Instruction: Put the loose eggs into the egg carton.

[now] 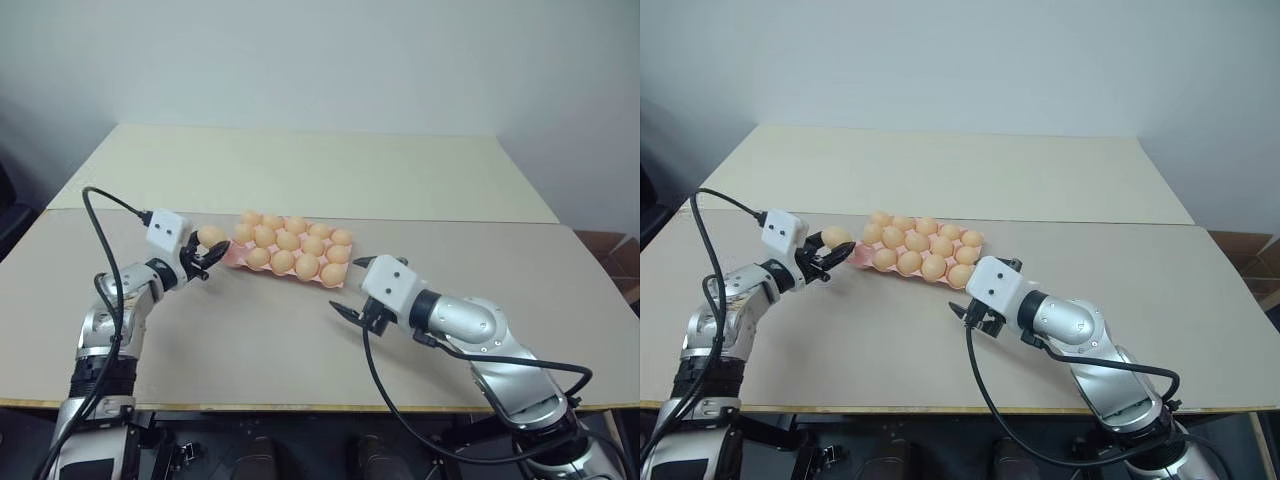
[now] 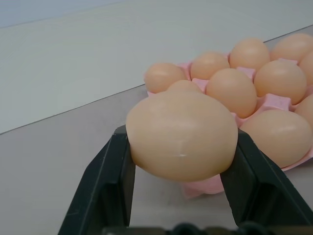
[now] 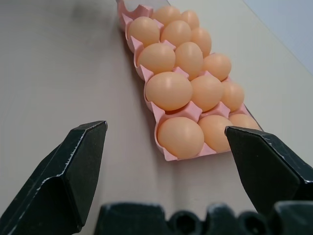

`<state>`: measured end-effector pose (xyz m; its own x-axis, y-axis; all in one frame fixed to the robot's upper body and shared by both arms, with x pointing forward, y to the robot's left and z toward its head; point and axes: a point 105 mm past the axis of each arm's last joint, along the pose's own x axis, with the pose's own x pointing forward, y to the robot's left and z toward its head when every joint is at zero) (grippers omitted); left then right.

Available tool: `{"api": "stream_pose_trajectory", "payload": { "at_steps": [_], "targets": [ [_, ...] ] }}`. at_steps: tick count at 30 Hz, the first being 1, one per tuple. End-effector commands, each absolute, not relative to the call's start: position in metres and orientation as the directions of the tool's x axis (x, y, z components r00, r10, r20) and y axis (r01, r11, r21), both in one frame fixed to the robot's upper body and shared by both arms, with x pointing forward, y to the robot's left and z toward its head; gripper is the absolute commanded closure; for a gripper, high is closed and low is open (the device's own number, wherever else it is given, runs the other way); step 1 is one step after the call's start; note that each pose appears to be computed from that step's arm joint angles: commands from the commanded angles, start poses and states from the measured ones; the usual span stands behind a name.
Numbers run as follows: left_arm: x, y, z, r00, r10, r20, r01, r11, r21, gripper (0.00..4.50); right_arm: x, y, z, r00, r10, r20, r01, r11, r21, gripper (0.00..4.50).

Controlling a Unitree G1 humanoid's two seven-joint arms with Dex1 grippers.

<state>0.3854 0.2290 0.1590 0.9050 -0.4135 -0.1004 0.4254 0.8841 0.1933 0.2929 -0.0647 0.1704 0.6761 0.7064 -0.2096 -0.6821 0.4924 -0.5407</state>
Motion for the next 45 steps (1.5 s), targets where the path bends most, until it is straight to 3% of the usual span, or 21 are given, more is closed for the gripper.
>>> {"api": "stream_pose_trajectory", "payload": {
  "at_steps": [1,2,9,17,26,32,38,45],
  "targets": [
    [0.390,0.217,0.172,0.886,-0.458,-0.073,0.463,0.861,0.211,2.31,0.290,-0.063,0.182,0.683,0.713,-0.158,-0.651,0.497,-0.574,0.00],
    [0.391,0.215,0.172,0.880,-0.469,-0.081,0.475,0.856,0.203,2.31,0.290,-0.063,0.182,0.685,0.711,-0.158,-0.649,0.499,-0.574,0.00],
    [0.393,0.214,0.168,0.870,-0.481,-0.104,0.492,0.847,0.202,0.03,0.290,-0.066,0.180,0.699,0.697,-0.160,-0.638,0.508,-0.579,0.00],
    [0.380,0.221,0.182,0.869,-0.493,-0.046,0.492,0.848,0.195,0.03,0.291,-0.066,0.181,0.697,0.699,-0.160,-0.640,0.506,-0.578,0.00],
    [0.309,0.243,0.190,0.817,-0.569,-0.095,0.575,0.791,0.210,0.03,0.286,-0.075,0.194,0.679,0.717,-0.159,-0.661,0.502,-0.558,0.00],
    [0.261,0.260,0.184,0.775,-0.589,-0.226,0.630,0.745,0.219,0.03,0.273,-0.116,0.203,0.650,0.721,-0.237,-0.717,0.481,-0.504,0.00],
    [0.234,0.274,0.183,0.744,-0.581,-0.329,0.649,0.746,0.150,0.03,0.264,-0.141,0.207,0.623,0.715,-0.317,-0.749,0.428,-0.506,0.00],
    [0.214,0.272,0.203,0.754,-0.576,-0.315,0.641,0.751,0.161,0.03,0.263,-0.167,0.200,0.613,0.685,-0.394,-0.772,0.413,-0.483,0.00]
  ]
}}
